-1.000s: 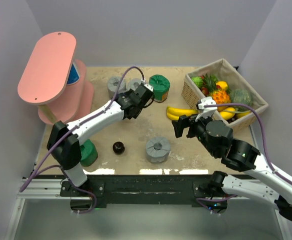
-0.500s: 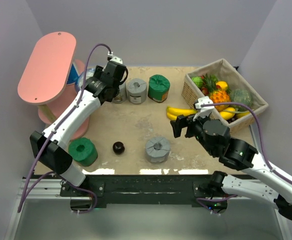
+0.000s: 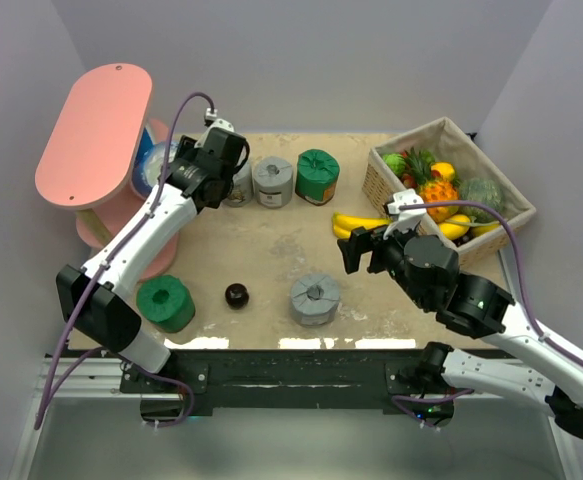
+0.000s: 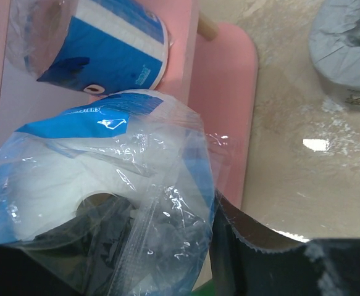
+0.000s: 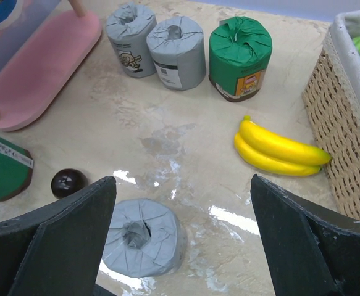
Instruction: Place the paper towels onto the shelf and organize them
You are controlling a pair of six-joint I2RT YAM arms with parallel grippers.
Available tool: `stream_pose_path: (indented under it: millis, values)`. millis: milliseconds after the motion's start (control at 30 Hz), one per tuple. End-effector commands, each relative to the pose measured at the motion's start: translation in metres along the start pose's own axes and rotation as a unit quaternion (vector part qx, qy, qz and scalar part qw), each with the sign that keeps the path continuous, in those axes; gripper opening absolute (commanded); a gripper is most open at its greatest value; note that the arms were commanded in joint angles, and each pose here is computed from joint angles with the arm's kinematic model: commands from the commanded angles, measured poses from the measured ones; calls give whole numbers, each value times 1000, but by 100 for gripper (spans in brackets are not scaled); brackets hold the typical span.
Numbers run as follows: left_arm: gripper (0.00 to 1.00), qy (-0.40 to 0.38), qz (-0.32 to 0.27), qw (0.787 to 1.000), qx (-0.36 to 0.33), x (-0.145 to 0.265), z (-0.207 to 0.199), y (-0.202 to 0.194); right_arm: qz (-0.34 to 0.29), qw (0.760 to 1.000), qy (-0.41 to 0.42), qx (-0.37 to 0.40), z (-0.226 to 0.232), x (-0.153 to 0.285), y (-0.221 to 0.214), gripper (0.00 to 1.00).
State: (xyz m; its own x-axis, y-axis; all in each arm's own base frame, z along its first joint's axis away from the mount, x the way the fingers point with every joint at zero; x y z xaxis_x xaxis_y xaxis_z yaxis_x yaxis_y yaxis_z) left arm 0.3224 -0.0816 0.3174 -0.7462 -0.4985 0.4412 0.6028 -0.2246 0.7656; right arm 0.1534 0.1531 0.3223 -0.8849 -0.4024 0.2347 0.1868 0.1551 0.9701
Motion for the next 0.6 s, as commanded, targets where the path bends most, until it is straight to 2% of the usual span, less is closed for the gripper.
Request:
stream_pose_path:
  millis: [0, 200, 433, 567]
  values:
    - [35, 54, -26, 998, 34, 2, 31, 10, -20, 1000, 0, -3, -5, 9, 18, 93]
    - [42, 75, -17, 997, 33, -7, 37, 5, -21, 1000, 3, -4, -5, 10, 20, 93]
    - [62, 87, -21, 996, 30, -7, 40, 8, -20, 1000, 6, -2, -3, 7, 22, 93]
    - [66, 81, -25, 996, 39, -3, 42, 16, -18, 1000, 4, 0, -3, 7, 22, 93]
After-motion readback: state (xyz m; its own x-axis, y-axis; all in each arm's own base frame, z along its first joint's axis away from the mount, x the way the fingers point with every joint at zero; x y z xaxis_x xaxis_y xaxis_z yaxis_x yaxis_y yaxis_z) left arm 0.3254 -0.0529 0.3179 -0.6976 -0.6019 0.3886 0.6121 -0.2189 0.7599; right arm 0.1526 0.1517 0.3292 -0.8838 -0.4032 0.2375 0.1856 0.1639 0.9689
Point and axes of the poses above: each gripper's point midway between its finger pads, its own x axis back along the fingers, its own z axis along the line the jaws close on, y = z × x, the point moved 7 cm from there along x, back along the fingers, and after that the axes turned 12 degrees about x, right-handed, at the moved point
